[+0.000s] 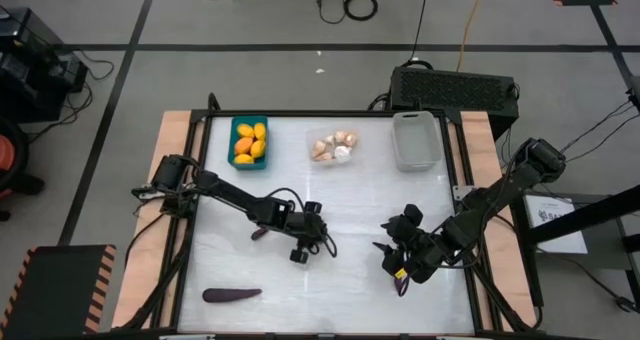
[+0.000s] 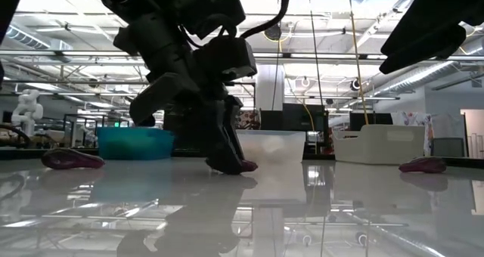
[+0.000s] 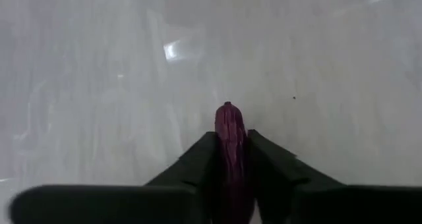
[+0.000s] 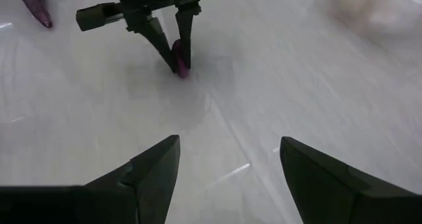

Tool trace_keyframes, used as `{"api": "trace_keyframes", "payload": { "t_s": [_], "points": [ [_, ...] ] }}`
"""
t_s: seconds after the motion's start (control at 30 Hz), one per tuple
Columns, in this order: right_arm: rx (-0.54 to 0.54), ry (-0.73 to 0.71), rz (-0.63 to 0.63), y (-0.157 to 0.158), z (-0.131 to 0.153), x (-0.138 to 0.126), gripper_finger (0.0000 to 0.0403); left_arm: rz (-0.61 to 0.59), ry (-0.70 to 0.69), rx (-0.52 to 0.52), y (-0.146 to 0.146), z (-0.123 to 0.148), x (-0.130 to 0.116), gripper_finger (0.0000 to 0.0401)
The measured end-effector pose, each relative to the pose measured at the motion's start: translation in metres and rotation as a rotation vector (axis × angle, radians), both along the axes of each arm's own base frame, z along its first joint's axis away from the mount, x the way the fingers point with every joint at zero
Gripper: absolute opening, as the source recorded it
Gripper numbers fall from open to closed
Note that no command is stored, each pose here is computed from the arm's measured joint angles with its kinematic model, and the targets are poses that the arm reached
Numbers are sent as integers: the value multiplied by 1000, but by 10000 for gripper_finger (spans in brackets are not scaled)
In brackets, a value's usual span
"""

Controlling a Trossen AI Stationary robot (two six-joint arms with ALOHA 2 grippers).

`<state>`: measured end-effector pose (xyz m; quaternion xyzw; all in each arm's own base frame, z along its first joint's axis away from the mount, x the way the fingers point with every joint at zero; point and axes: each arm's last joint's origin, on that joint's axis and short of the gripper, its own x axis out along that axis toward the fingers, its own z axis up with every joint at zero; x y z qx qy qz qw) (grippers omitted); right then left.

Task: Sort produce into baskets
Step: Put the eggplant into the gray bin

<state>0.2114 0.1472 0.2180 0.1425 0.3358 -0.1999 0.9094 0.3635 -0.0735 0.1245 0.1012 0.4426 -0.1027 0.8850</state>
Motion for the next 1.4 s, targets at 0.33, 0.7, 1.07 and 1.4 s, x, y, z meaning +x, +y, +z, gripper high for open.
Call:
{"api": "trace_keyframes", "payload": {
  "t_s": [0.33,0.7,1.07,1.4],
  "points": [
    [-35,69,89,0,-1,-2,254,187,-489,11,35,28,37,27],
    [-187,124,52,-22,15,-26,254,317,-880,-28,121,34,126,42],
    [-325,194,-41,-37,15,-42,254,475,-886,-108,208,48,218,43],
    [-334,208,-46,-39,15,-43,254,515,-968,-175,221,24,227,71]
  ]
}}
